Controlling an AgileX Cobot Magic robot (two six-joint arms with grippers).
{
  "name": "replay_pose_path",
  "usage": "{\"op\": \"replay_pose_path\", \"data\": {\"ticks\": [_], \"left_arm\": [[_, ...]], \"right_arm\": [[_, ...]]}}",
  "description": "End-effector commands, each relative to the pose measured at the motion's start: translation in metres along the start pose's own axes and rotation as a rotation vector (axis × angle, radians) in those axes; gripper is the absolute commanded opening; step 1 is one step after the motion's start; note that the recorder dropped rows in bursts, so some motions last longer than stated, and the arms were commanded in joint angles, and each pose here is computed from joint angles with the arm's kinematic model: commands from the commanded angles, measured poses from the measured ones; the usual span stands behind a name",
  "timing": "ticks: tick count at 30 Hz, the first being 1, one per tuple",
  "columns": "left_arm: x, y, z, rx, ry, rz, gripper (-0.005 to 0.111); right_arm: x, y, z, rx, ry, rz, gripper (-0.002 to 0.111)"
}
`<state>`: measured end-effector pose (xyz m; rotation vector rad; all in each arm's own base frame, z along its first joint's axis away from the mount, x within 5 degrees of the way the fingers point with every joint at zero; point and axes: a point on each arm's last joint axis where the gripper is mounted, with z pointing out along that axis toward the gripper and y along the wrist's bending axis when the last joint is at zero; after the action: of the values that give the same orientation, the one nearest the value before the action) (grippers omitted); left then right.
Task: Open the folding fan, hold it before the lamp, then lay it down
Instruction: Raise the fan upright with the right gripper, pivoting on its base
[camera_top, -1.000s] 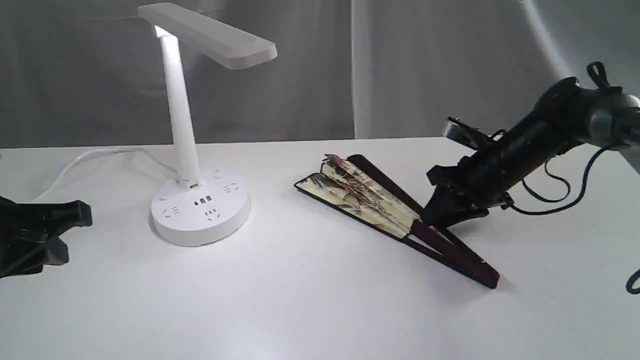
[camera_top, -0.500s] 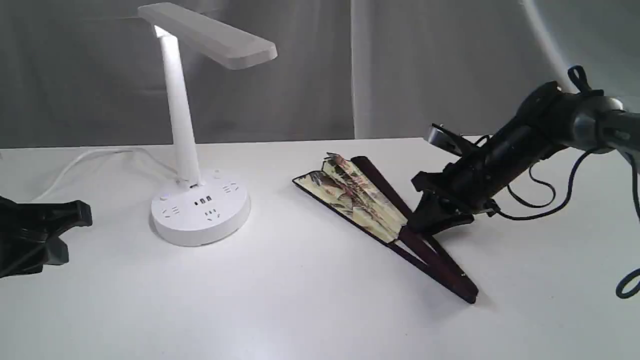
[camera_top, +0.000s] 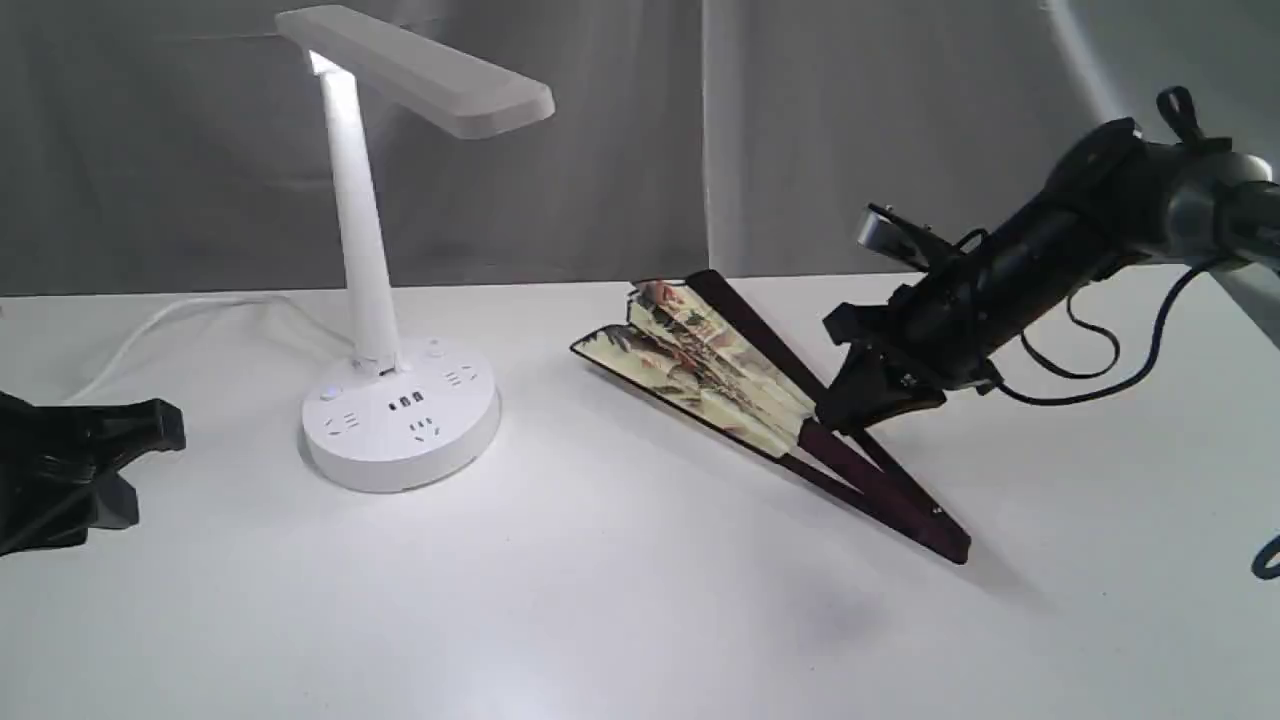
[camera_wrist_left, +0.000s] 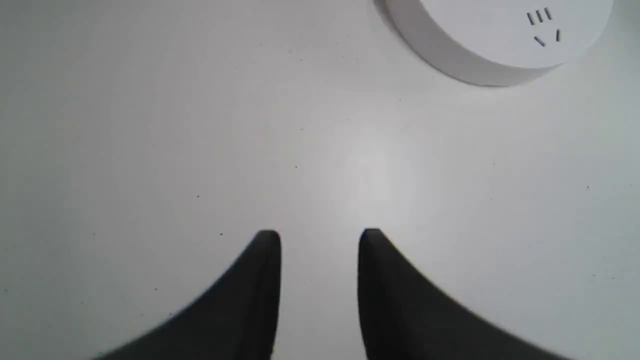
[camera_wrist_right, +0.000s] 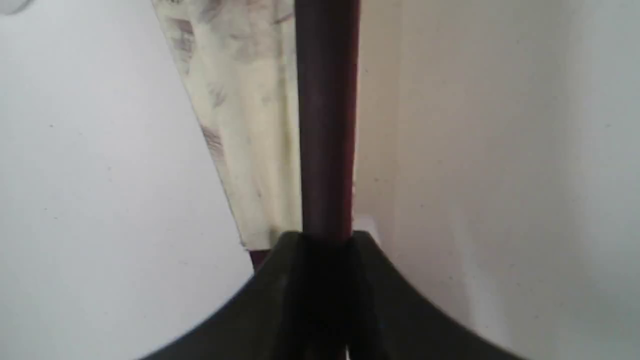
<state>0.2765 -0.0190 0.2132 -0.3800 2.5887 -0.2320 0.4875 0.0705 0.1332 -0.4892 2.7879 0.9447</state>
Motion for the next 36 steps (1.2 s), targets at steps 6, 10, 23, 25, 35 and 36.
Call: {"op": "replay_pose_path", "data": {"ticks": [6,10,23,25,35,36], "left_arm": [[-0.003,-0.002,-0.001,0.013,-0.024,-0.001,0.028],[-0.002,-0.003,-0.001,0.019,-0.022,0.001,0.028],[-0.002,-0.007,-0.001,0.066,-0.017,0.057,0.028],[0.000,-0.008,-0.001,0.076,-0.003,0.092,0.028],[0.012,-0.009,-0.002,0.099,0.124,0.182,0.024],[0.013,-0.009,-0.002,0.100,0.134,0.190,0.020]], "right_arm": [[-0.007,0.020,-0.021,-0.025,-0.064,0.071,0.000],[-0.010,0.030,-0.031,-0.056,-0.096,0.119,0.000],[0.018,0.052,-0.036,-0.182,-0.088,0.145,0.000],[0.026,0.056,-0.038,-0.184,-0.078,0.137,0.000],[0.069,0.073,-0.040,-0.223,-0.026,0.137,0.000],[0.074,0.075,-0.040,-0.229,-0.021,0.139,0.000]]}}
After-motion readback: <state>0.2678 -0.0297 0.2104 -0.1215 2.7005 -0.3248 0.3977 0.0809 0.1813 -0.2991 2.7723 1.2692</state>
